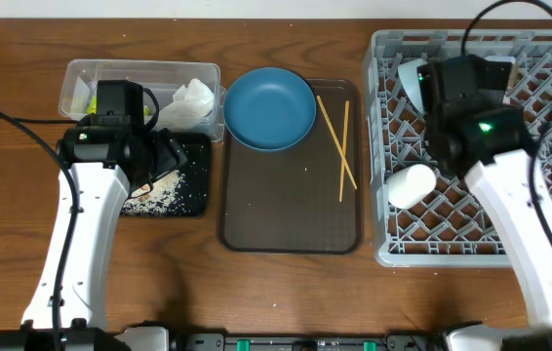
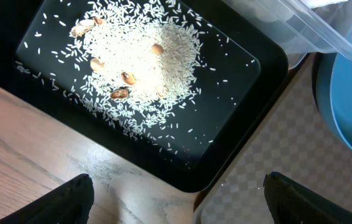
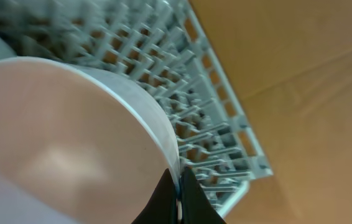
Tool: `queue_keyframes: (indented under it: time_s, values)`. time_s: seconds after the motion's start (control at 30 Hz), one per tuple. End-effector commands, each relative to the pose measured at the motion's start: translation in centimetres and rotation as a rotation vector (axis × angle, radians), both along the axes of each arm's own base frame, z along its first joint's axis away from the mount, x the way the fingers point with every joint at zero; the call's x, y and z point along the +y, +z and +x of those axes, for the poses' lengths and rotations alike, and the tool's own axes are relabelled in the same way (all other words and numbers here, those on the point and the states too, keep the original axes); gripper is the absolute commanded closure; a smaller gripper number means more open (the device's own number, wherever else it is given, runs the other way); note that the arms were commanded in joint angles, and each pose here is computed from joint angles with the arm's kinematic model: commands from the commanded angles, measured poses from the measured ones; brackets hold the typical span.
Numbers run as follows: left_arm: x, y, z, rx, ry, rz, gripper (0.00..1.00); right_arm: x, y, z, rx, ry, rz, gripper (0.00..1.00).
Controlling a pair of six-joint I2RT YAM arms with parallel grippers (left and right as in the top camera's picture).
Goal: Sort waste into correct bins and load items into the dishwasher rack
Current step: 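Carry the pink bowl into the dish rack and release it, then move the right gripper to the edge of the blue plate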
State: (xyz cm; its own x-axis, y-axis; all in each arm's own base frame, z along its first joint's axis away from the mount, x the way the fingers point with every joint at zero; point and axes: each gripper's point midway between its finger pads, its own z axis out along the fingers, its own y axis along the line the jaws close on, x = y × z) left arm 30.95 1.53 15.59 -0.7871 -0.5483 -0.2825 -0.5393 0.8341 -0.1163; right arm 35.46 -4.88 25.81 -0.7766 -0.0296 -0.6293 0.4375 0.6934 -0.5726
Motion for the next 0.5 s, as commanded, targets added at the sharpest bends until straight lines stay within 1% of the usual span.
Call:
queue_keyframes:
  time_s: [0.0,0.1,0.23,0.47]
  values:
    - [0.3,0.9,0.2,-0.024,0.002,0.014,0.1,-1.8,0.0,0.1,0.088,-0.042,-0.194,0.99]
    - [0.3,0.9,0.2,-0.024,0.002,0.014,0.1,-1.8,-1.1,0.9,0.206,-0.021,-0.318,0.99]
    - [0.3,0.9,0.2,-0.024,0.002,0.014,0.1,-1.4,-2.4,1.5,0.299,-0.014,-0.442,0.99]
    - [0.3,0.9,0.2,-0.024,0.002,0.014,0.1,0.1,-6.6,2.4,0.431,0.047,-0.459,0.99]
